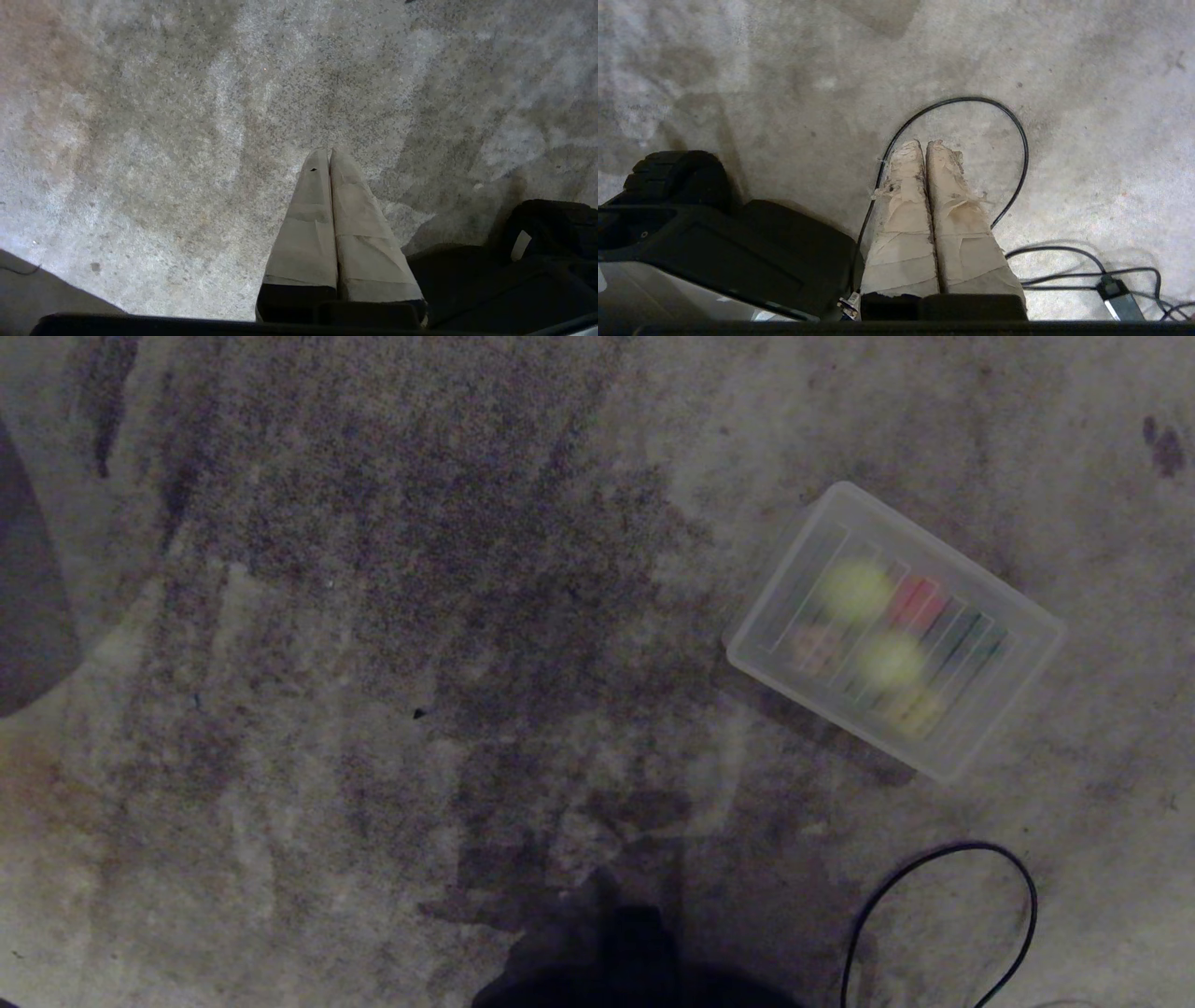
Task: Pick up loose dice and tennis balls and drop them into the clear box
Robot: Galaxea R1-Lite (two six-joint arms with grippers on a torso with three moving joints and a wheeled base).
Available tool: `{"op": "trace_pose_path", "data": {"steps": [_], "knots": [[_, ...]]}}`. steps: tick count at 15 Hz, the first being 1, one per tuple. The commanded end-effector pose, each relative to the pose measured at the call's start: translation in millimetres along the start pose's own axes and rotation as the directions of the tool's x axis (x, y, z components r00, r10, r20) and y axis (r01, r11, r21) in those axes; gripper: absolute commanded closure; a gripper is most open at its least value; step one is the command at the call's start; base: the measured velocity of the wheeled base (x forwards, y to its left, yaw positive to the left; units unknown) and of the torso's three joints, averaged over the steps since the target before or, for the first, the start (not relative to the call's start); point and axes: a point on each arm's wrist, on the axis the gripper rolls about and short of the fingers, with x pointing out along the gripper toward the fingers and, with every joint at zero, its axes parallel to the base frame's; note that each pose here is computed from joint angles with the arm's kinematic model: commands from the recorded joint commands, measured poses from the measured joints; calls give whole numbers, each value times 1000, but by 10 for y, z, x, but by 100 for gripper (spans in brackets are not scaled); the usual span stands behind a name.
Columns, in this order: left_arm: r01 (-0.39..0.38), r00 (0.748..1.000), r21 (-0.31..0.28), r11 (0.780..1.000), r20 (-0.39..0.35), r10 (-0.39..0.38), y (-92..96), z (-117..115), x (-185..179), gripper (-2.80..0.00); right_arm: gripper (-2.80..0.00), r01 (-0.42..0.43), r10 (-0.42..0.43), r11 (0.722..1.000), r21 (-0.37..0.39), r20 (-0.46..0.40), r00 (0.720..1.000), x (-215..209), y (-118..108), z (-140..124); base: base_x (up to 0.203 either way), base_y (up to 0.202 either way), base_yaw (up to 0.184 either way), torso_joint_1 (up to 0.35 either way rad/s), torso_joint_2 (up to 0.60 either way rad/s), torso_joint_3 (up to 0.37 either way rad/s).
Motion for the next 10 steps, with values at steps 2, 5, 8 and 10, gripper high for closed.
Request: {"op": "trace_pose_path", "data": {"steps": [2, 5, 8, 10], "knots": [[-1, 1000, -6, 1000, -2, 1, 1, -4, 2, 0, 0, -2, 2, 1000, 2, -8, 1000, 4, 1, -6, 0, 0, 0, 0, 0, 0], [-3, 1000, -8, 1000, -1, 3, 1, -2, 2, 0, 0, -2, 2, 1000, 2, -8, 1000, 4, 1, -6, 0, 0, 0, 0, 0, 0], [-2, 1000, -12, 1000, -2, 2, 0, -4, 2, 0, 0, -2, 2, 1000, 2, -8, 1000, 4, 1, -6, 0, 0, 0, 2, 1, 10], [-5, 1000, -26, 1000, -1, 5, 1, -2, 2, 0, 0, -2, 2, 1000, 2, -8, 1000, 4, 1, -6, 0, 0, 0, 3, -1, 112]]}}
